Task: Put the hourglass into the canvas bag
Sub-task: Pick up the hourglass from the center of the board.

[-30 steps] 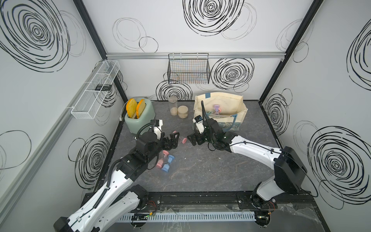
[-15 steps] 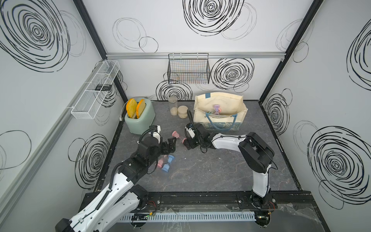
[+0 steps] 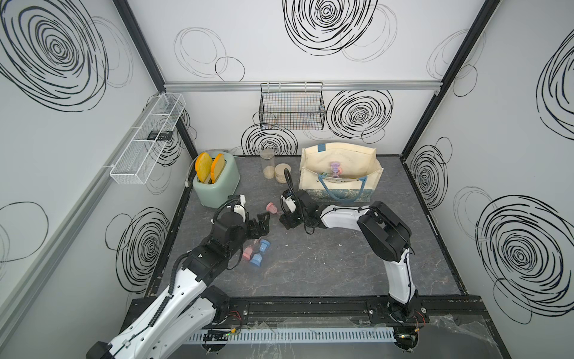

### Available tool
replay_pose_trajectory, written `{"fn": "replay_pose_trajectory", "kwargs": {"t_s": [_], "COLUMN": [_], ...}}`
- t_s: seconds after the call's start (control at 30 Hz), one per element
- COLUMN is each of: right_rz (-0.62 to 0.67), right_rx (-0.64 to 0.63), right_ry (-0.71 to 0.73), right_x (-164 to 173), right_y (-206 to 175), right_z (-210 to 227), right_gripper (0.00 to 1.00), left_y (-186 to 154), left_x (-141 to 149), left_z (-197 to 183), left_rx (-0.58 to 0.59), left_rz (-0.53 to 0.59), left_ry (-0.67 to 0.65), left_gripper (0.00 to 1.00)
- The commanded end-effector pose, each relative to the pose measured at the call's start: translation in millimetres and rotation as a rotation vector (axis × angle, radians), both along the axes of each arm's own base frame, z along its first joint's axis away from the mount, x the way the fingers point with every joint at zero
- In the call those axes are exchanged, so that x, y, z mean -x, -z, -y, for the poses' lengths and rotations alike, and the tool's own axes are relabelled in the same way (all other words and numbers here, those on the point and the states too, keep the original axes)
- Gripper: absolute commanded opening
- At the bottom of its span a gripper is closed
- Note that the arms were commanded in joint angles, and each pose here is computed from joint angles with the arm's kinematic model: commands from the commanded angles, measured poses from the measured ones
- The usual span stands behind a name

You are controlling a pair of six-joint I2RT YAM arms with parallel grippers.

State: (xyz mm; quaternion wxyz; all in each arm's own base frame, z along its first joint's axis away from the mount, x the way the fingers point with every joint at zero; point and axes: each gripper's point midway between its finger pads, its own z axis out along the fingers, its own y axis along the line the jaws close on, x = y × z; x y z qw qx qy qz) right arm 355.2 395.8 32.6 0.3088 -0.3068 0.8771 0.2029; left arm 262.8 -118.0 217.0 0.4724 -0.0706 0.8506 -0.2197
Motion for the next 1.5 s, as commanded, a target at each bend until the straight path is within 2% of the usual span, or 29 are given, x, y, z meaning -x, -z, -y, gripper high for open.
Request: {"fn": "replay_pose_trajectory", "kwargs": {"t_s": [0.0, 0.37, 0.77, 1.07, 1.47], "right_rz": [0.019, 0.046, 0.098, 0.136, 0.191], "right_rx": [-0.003, 0.043, 0.023, -0.024, -0.133], "right_ry": [-0.025, -0.026, -0.034, -0.033, 0.006], "right_x": [-2, 0, 0, -2, 1], "right_y": [0, 17, -4, -38, -124], "right_z": [-10, -11, -16, -20, -2], "right_gripper": [0.77, 0.64, 0.50, 0.41, 0.38], "left_y": [-4, -5, -8, -17, -56], "left_x": [-3, -5, -5, -7, -4], "left_z": [-2, -2, -1, 0, -1], "left_rx": [0.028, 0.038, 0.052, 0.057, 0.064], "left_rz": [0.020, 0.023, 0.027, 0.040, 0.113], "left_ry": [-0.020, -0.012, -0.005, -0.001, 0.013], "left_gripper": [0.96, 0.96, 0.96, 0.96, 0.96]}}
